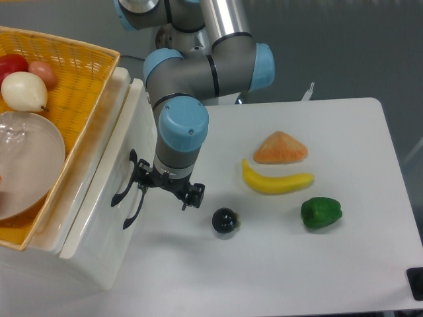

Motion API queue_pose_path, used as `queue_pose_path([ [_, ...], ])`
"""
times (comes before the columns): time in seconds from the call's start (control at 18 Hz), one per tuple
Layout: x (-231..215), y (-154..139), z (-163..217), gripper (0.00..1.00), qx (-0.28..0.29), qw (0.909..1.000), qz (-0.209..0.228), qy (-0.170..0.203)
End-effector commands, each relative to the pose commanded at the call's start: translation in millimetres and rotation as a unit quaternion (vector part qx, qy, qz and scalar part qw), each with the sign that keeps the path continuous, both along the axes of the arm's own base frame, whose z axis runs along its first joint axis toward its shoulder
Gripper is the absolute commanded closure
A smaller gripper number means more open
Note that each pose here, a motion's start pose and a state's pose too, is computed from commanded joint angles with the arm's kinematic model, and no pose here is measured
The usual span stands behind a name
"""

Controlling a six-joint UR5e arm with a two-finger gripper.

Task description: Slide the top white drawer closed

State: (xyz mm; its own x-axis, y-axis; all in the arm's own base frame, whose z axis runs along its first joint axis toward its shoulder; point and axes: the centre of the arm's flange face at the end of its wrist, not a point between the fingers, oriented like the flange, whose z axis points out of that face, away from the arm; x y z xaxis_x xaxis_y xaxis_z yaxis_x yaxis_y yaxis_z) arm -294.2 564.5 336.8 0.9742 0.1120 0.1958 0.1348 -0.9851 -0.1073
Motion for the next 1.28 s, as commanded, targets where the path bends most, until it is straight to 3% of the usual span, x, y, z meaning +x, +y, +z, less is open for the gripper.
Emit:
queue_pose_path([
  [0.56,-1.4,-2.9,7.7,0.0,0.007,1.0,0.001,0.002],
  [1.0,-28.8,-15.7,18.2,0.0,0.018,0.9996,0.015,0.014],
  [1.28,-80.5,-59.4,29.4,0.0,0.041,0.996,-0.067,0.043],
])
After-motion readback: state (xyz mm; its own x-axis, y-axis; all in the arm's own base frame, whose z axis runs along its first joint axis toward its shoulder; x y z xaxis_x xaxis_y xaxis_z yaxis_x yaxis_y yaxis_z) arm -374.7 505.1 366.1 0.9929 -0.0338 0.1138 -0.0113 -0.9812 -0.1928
